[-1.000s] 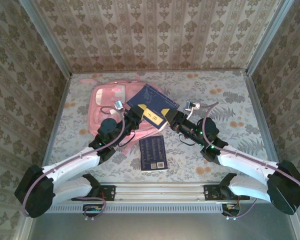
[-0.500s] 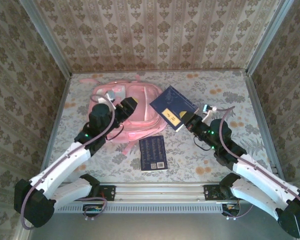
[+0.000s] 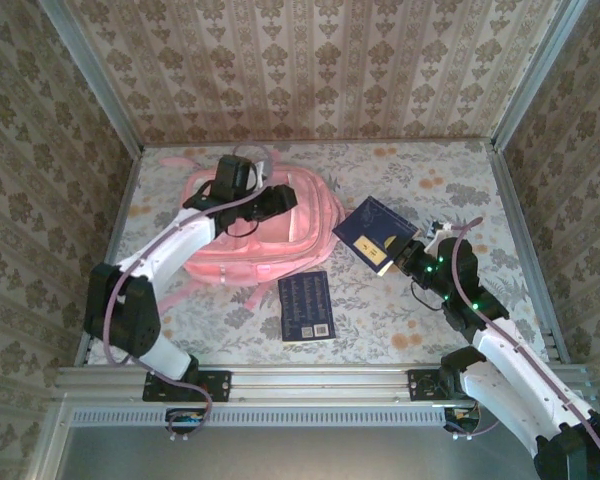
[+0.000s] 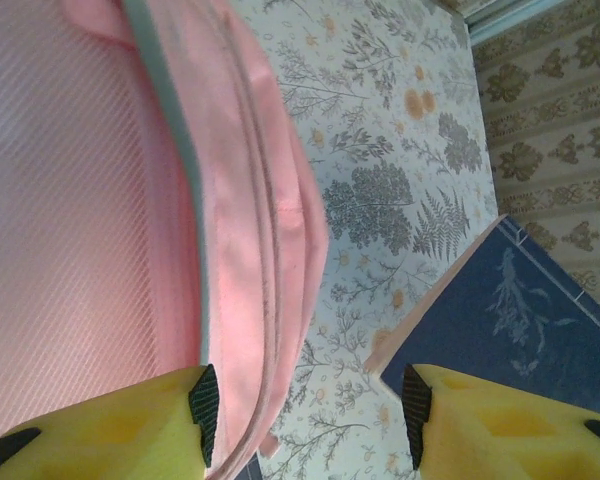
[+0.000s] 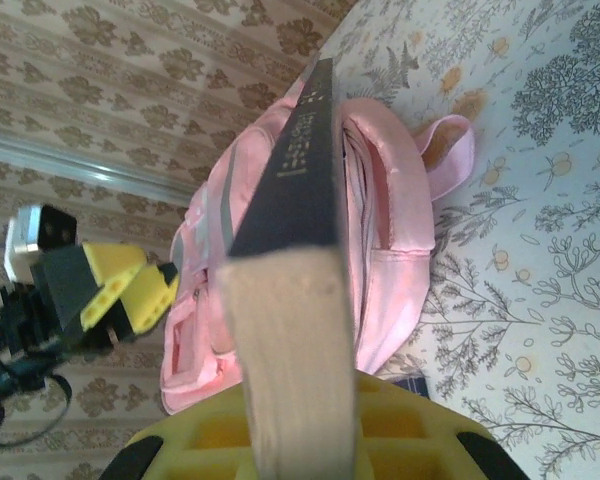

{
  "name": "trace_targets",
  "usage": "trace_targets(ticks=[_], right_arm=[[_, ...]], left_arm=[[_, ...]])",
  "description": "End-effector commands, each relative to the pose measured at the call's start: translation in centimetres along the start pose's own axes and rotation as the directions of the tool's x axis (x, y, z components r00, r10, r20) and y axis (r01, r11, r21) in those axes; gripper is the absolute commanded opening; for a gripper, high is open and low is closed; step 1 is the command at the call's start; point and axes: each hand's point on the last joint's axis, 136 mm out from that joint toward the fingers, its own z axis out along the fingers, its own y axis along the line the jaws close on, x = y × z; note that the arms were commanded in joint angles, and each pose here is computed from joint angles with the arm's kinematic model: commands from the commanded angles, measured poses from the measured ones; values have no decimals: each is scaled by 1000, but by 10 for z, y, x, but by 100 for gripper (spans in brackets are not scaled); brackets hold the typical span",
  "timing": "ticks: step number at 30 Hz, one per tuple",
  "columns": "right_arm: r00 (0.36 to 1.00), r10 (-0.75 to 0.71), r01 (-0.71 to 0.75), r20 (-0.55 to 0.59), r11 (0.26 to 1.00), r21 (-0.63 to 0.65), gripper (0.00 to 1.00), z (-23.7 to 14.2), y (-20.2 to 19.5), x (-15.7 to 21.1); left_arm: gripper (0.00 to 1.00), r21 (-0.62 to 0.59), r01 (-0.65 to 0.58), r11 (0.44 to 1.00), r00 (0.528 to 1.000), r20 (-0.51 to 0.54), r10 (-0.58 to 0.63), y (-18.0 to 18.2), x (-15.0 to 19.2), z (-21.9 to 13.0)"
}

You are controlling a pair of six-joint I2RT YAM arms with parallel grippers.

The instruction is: Pack the student bag

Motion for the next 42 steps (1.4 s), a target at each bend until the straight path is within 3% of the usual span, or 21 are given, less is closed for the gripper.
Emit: trace_targets(ticks=[1, 10, 29, 35, 42], right_arm=[[998, -64, 63, -16, 996, -66, 0, -9, 24, -4], [996, -91, 89, -20, 994, -67, 0, -12, 27, -9], [997, -69, 66, -35, 994, -88, 0, -8, 21, -9], [998, -45, 41, -46, 995, -94, 0, -6, 21, -8], [998, -33, 27, -57, 994, -103, 0, -4, 23, -7]], left_arm=[[53, 21, -45, 999, 998, -51, 46, 0, -9, 5], [52, -22, 21, 1000, 994, -105, -23, 30, -14, 37], [45, 46, 40, 998, 990, -139, -33, 26, 6, 56], [33, 89, 44, 995, 988, -153, -30, 22, 10, 62], [31, 72, 13, 997, 985, -174, 0, 14, 18, 65]])
